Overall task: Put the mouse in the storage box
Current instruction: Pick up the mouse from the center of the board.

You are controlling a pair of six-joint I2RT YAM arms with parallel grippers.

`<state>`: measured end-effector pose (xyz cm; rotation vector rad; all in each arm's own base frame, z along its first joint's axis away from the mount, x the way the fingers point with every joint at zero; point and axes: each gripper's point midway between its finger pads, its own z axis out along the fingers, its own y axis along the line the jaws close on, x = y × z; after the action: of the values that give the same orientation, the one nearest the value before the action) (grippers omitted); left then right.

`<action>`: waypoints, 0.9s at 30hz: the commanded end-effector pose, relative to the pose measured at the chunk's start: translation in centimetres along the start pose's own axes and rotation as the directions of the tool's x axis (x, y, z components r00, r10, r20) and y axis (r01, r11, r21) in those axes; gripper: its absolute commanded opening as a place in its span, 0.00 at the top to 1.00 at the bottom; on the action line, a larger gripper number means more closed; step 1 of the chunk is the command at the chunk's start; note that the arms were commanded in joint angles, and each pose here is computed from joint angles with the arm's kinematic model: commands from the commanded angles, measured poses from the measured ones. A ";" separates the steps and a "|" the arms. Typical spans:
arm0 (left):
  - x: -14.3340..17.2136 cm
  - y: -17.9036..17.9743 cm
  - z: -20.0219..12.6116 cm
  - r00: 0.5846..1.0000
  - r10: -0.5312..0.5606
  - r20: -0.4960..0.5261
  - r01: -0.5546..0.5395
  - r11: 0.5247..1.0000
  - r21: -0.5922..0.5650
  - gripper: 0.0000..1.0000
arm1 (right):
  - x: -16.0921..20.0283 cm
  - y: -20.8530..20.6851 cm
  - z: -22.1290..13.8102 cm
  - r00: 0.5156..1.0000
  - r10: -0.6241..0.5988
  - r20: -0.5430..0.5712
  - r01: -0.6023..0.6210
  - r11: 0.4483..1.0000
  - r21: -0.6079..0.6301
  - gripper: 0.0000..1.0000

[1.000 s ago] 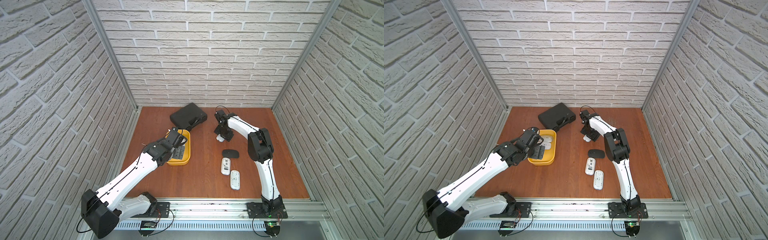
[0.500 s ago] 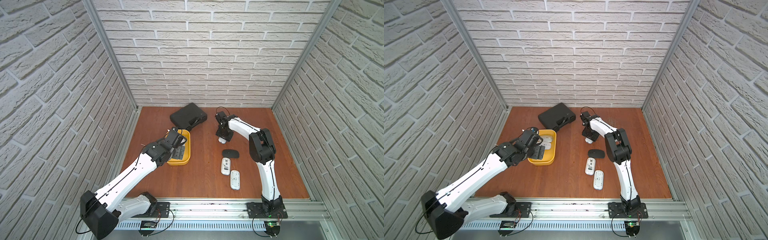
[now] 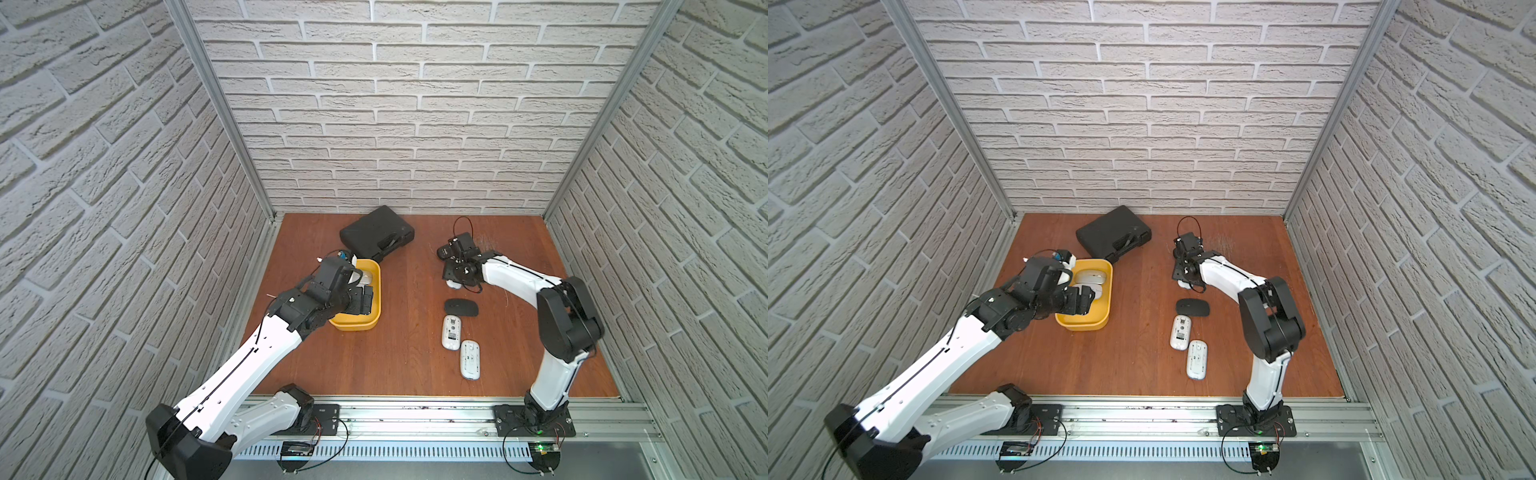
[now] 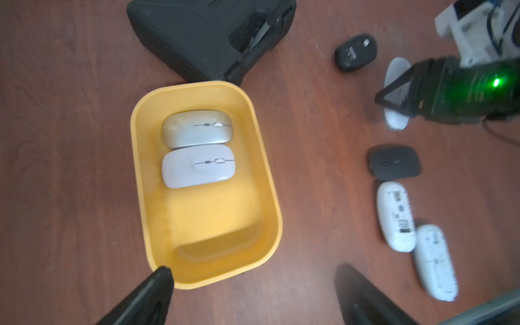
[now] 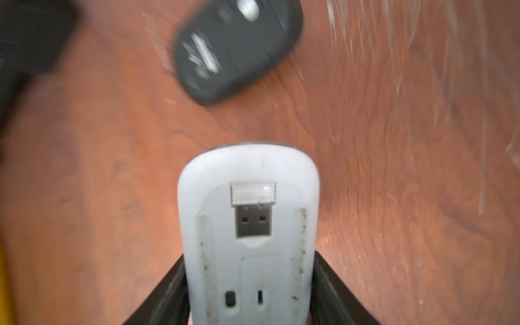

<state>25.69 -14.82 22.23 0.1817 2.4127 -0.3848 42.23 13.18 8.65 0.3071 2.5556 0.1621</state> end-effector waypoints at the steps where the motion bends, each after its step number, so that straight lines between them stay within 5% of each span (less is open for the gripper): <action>1: -1.5 -2.6 -0.6 0.995 -0.097 0.033 0.088 0.972 0.217 0.07 | -3.5 4.4 -4.4 0.949 -0.129 0.288 0.200 0.952 -0.232 0.54; 5: -2.9 -4.0 -1.0 0.990 -0.134 0.036 0.115 0.939 0.324 0.08 | -2.2 5.8 -8.8 0.834 -0.164 0.526 0.369 0.875 -0.313 0.54; 9: -4.0 -6.5 -0.7 0.994 -0.112 0.019 0.092 0.893 0.441 0.08 | 1.3 8.1 -12.9 0.659 -0.184 0.730 0.614 0.692 -0.379 0.54; 11: -4.1 -7.6 0.0 0.996 -0.089 0.003 0.078 0.880 0.469 0.08 | 3.1 8.9 -14.2 0.614 -0.182 0.768 0.685 0.607 -0.404 0.54; 18: -3.9 -11.8 2.1 0.999 0.045 -0.014 -0.033 0.874 0.485 0.09 | 7.2 11.5 -17.3 0.531 -0.189 0.826 0.817 0.373 -0.439 0.53; 27: -3.8 -15.3 4.3 0.996 0.085 -0.036 -0.053 0.849 0.526 0.10 | 8.0 12.4 -16.8 0.521 -0.215 0.826 0.834 0.333 -0.439 0.53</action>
<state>27.21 -29.17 23.57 0.4873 2.3665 -0.9831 28.75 25.54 18.13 -0.7948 1.5729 0.7991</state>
